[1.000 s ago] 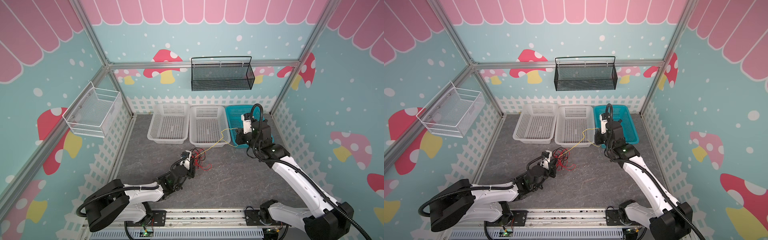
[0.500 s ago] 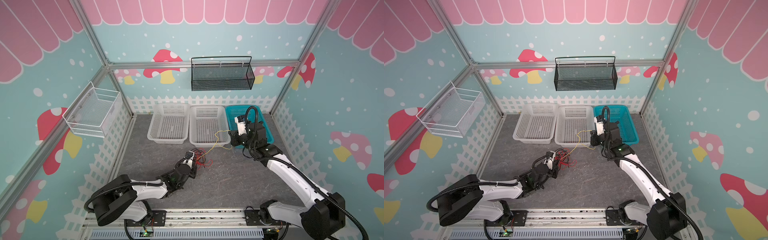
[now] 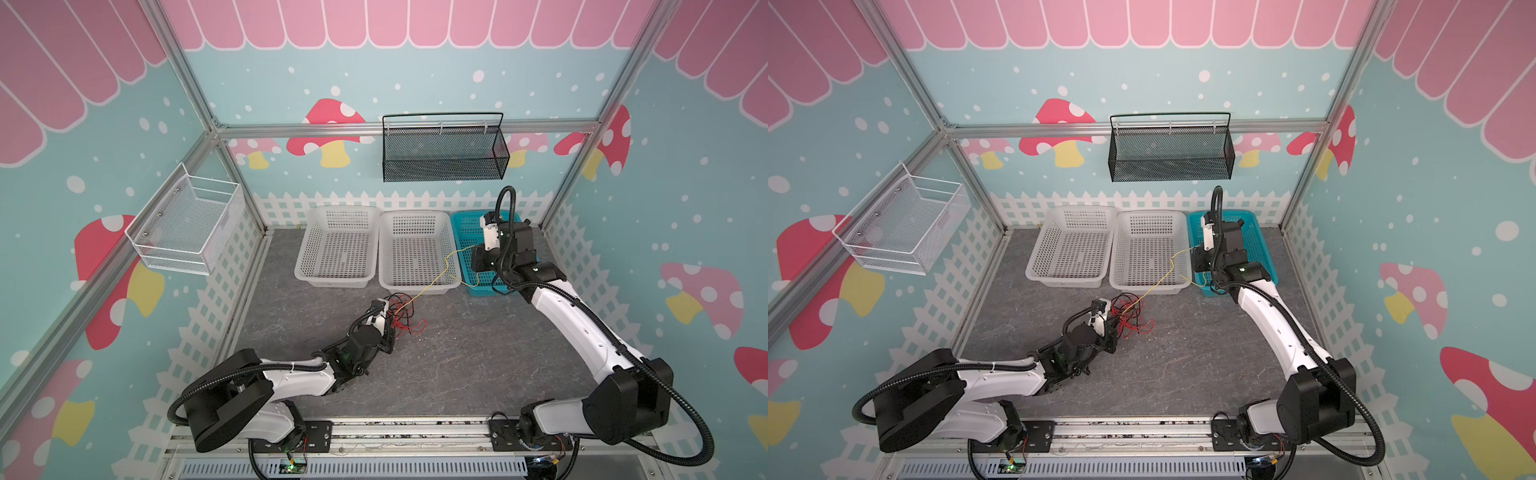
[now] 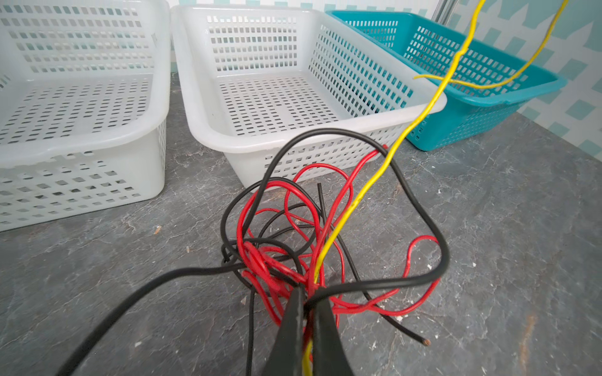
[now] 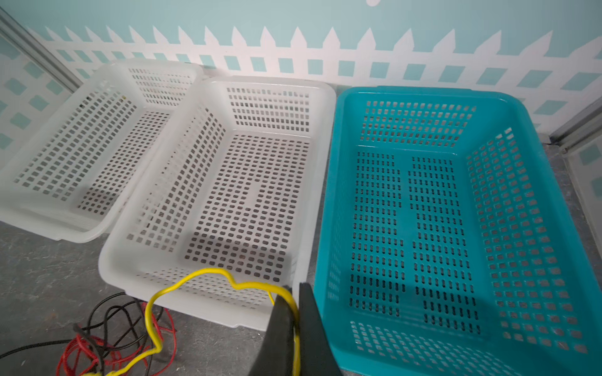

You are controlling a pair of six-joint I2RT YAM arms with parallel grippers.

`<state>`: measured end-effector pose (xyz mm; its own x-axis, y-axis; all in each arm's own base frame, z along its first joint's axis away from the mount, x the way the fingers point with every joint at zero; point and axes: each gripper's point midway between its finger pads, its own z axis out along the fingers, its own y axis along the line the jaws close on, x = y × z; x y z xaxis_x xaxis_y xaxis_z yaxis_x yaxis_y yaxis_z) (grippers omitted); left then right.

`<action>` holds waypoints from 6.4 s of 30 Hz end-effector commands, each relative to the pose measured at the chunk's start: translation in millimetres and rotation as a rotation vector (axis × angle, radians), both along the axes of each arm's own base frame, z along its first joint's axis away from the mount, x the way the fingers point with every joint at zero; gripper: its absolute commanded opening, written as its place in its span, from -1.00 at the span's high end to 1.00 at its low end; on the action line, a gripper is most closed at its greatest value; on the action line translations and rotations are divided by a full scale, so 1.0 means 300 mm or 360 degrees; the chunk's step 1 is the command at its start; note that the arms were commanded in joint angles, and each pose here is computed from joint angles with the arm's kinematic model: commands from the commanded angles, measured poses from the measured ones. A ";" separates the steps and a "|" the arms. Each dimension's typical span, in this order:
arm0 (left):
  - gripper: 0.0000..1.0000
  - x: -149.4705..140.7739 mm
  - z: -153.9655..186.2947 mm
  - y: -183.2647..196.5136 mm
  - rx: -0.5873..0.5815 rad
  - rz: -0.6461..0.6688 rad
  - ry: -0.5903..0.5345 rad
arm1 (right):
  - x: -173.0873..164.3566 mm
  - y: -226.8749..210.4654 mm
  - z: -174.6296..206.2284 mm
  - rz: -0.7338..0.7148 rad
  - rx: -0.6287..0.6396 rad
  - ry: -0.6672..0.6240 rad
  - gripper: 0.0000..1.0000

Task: Untangle and sort cables by color
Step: Untie the cable.

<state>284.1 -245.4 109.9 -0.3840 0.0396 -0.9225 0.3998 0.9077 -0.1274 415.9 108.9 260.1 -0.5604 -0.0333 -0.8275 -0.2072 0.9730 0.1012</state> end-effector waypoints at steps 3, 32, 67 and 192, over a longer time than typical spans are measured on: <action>1.00 -0.023 -0.113 0.090 0.0144 0.0091 0.0149 | 0.078 -0.203 0.115 -0.0283 -0.0008 -0.0181 1.00; 1.00 0.012 -0.023 -0.054 -0.0047 -0.0092 0.0173 | -0.060 0.092 -0.167 0.0243 0.0224 0.0100 0.56; 1.00 0.025 0.000 -0.106 -0.0153 -0.0143 0.0160 | -0.296 0.430 -0.317 0.0650 0.0470 0.0287 -0.47; 0.31 -0.004 -0.014 0.220 -0.0214 0.0178 0.0317 | -0.153 0.154 -0.139 0.0302 0.0047 -0.0081 1.00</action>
<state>276.7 -173.7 91.9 -0.5788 -0.1185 -0.8068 0.2409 0.9204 -0.3079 367.5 150.5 206.2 -0.5369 -0.0933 -0.8385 -0.3708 0.9188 0.1352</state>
